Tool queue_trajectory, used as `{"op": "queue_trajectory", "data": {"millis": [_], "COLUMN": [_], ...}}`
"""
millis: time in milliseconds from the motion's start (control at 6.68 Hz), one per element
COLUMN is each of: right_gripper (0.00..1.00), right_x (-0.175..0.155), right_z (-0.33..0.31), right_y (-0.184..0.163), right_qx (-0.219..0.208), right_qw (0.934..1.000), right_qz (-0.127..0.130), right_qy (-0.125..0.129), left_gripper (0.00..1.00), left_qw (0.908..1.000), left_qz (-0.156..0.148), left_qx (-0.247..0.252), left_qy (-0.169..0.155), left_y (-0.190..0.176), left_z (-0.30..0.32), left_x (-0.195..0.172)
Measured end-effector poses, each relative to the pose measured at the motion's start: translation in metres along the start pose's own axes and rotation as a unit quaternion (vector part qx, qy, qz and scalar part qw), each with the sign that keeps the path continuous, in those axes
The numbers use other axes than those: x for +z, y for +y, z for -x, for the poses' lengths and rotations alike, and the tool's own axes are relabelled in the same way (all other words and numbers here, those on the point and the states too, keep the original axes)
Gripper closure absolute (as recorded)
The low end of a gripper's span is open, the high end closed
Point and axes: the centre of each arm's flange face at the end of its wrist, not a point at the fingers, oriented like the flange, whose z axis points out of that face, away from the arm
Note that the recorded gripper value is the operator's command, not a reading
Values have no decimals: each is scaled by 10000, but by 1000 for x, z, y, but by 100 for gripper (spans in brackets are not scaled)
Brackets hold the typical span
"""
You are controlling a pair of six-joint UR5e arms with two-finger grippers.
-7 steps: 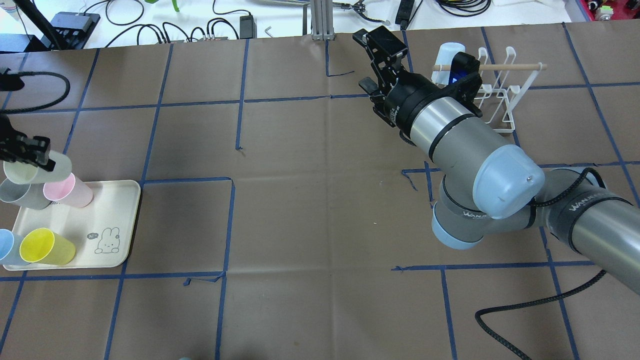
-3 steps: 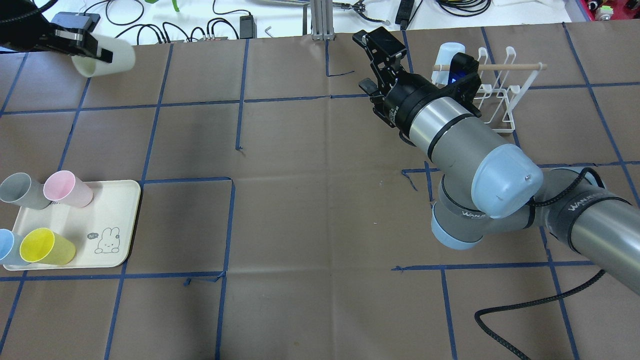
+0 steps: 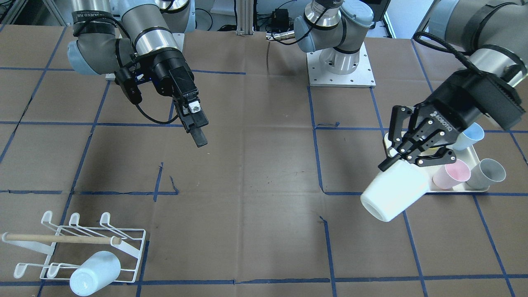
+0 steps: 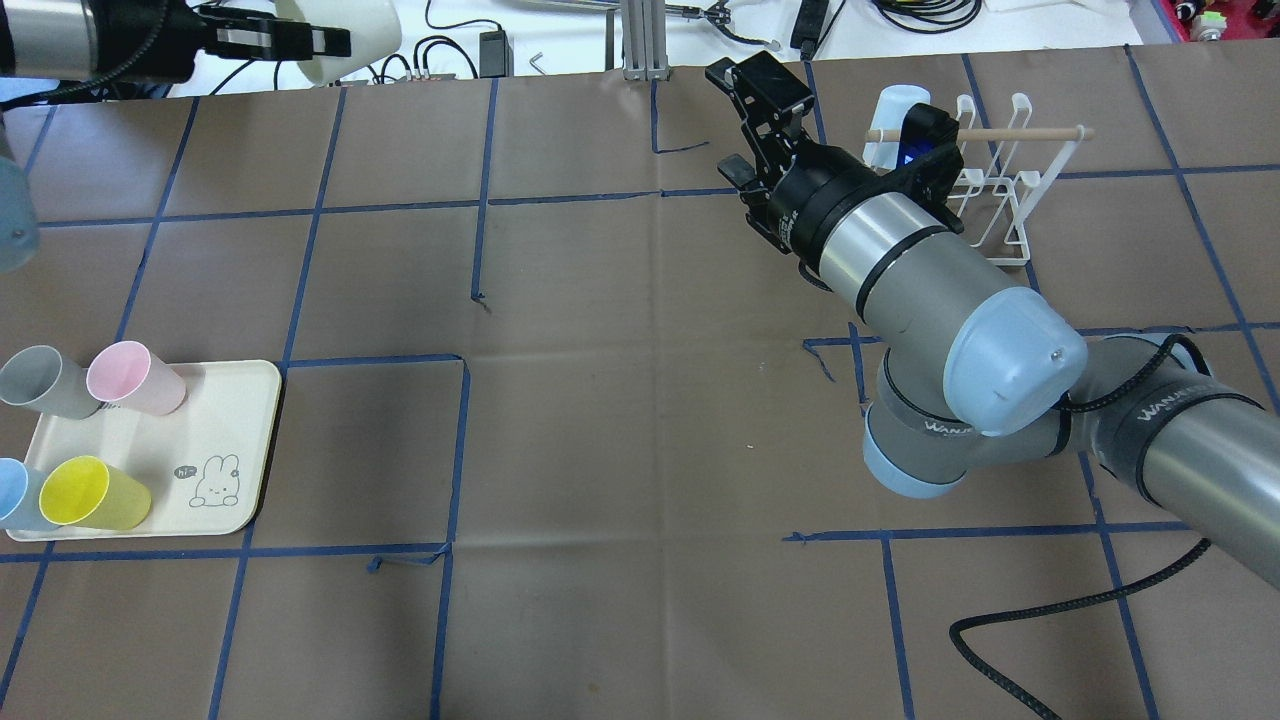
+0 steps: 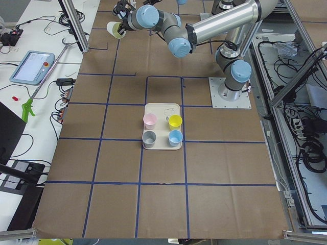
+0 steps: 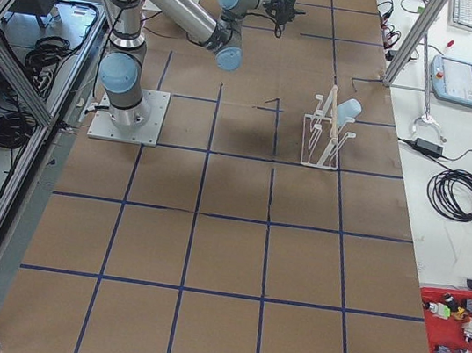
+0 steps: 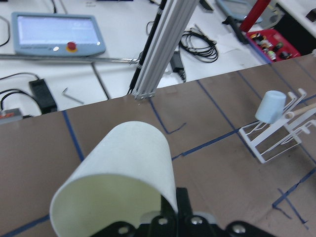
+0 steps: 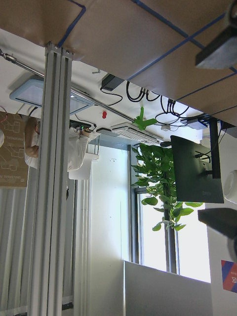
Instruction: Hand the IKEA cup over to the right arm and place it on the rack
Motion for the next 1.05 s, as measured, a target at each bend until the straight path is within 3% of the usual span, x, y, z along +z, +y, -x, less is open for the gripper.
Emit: {"op": "queue_trajectory", "data": {"millis": [300,599,1048], "right_gripper": [0,0,0], "right_x": [0,1,2], "right_z": [0,-1,-3], "right_y": [0,0,-1], "right_qx": [4,2,13], "right_qw": [10000,10000,10000], "right_qz": [-4,-1,2], "right_qy": [6,9,34], "left_gripper": [100,100,100], "left_qw": [9965,9921,9899], "left_qz": [-371,-422,-381], "left_qx": [545,876,978], "left_qy": [509,790,954], "left_y": [34,67,82], "left_z": [-45,-88,-119], "left_x": [39,71,89]}}
